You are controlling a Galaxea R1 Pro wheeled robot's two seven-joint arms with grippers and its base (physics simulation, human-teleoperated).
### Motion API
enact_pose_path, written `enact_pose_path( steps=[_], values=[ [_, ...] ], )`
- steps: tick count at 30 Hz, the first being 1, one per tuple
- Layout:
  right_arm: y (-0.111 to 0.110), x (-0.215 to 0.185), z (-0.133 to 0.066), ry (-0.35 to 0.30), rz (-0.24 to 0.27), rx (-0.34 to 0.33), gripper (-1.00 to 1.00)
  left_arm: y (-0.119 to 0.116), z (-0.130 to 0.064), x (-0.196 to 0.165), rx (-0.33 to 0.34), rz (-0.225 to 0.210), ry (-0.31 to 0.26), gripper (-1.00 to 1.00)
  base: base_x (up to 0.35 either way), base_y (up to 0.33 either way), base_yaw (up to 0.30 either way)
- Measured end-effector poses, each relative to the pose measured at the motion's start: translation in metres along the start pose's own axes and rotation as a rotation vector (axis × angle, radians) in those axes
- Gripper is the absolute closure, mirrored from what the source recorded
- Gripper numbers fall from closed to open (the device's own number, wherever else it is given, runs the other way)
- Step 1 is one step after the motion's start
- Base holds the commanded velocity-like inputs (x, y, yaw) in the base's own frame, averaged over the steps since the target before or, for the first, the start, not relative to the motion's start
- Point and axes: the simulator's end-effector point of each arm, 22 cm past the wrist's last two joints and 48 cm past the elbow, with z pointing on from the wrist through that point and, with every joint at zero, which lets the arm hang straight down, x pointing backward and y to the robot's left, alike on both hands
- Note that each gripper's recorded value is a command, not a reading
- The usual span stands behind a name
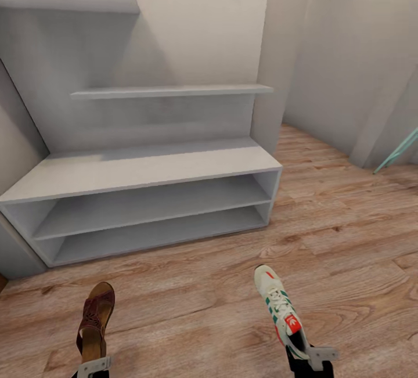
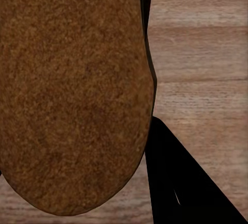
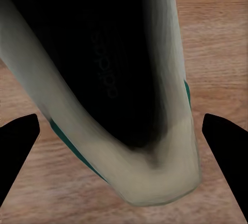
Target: Pick up the two gym shoes and the two sandals from the corridor floor and place them onto the hallstand (shoe rack) in the corridor, making sure they are on the rack and not on the floor. Arrange them so the two gym shoes are next to each other and the two sandals are next to each other.
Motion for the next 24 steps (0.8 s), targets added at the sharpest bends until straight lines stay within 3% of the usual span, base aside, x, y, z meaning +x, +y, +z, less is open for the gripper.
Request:
enact_pose_path(
  steps=[4,5,6,7,9,11,14,16,18,24],
  values=[
    [-0.002,-0.001,0.0,-0.002,0.006,0.008,1.0,-0.002,0.0,0.001,0.008,0.009,0.003,1.0,0.0,0.0,0.0],
    [-0.033,-0.009,0.001,-0.015,-0.024,0.042,1.0,0.0,0.001,0.0,0.0,0.01,0.009,1.0,0.0,0.0,0.0],
    [-0.062,-0.013,0.0,-0.025,0.002,0.1,1.0,0.001,0.002,-0.003,-0.003,0.008,0.006,1.0,0.0,0.0,0.0],
    [-0.073,-0.017,0.0,-0.029,-0.02,0.107,1.0,0.001,0.004,-0.006,-0.005,0.007,0.002,1.0,0.0,0.0,0.0],
    [-0.114,-0.022,-0.004,-0.032,0.013,0.187,1.0,0.001,0.006,-0.01,-0.007,0.004,-0.002,1.0,0.0,0.0,0.0],
    [-0.174,-0.025,-0.013,-0.004,0.086,0.311,1.0,-0.001,0.02,-0.03,-0.006,-0.005,0.011,1.0,0.0,0.0,0.0],
    [-0.21,-0.029,-0.018,0.027,0.117,0.372,1.0,-0.003,0.042,-0.064,-0.015,-0.021,0.04,1.0,0.0,0.0,0.0],
    [-0.223,-0.033,-0.021,0.037,0.124,0.393,1.0,-0.001,0.052,-0.084,-0.035,-0.031,0.059,1.0,0.0,0.0,0.0],
    [-0.242,-0.038,-0.025,0.042,0.122,0.419,1.0,0.003,0.067,-0.126,-0.073,-0.039,0.061,1.0,0.0,0.0,0.0],
    [-0.267,-0.039,-0.034,0.04,0.144,0.47,1.0,0.008,0.087,-0.207,-0.111,-0.047,0.067,1.0,0.0,0.0,0.0]
  ],
)
